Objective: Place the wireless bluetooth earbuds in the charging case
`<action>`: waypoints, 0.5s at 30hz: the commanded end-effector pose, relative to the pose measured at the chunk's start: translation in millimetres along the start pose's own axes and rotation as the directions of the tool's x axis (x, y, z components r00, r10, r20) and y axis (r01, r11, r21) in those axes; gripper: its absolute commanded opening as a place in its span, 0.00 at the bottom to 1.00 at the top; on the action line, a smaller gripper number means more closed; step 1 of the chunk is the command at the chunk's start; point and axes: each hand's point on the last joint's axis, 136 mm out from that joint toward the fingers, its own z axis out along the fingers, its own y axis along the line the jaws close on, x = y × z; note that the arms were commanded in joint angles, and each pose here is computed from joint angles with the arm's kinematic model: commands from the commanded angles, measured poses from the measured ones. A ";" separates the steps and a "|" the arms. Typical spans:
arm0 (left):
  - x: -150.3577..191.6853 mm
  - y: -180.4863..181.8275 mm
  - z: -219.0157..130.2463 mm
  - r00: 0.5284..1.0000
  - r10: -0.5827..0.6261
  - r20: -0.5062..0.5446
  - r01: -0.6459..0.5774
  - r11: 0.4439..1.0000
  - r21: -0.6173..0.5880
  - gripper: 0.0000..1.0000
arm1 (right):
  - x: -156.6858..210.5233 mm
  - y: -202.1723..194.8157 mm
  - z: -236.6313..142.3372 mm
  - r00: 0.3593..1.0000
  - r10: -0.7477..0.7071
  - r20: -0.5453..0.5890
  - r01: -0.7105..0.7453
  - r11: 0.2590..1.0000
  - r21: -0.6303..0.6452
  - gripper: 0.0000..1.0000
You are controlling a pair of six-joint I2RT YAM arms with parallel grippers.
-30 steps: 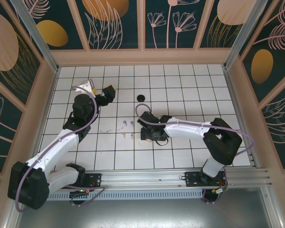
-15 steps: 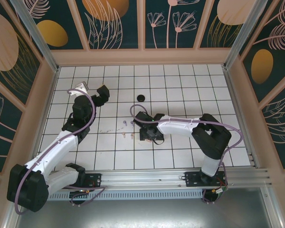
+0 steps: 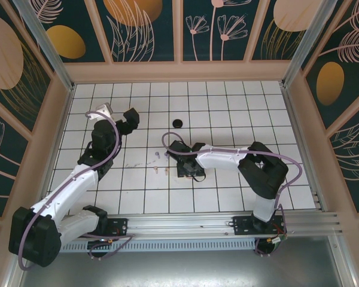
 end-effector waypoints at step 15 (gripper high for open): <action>48.8 -43.9 -6.5 0.992 0.051 -0.115 -0.005 0.929 0.369 0.98 | -36.3 13.5 -66.9 0.985 0.110 0.130 -0.081 0.975 -0.206 0.41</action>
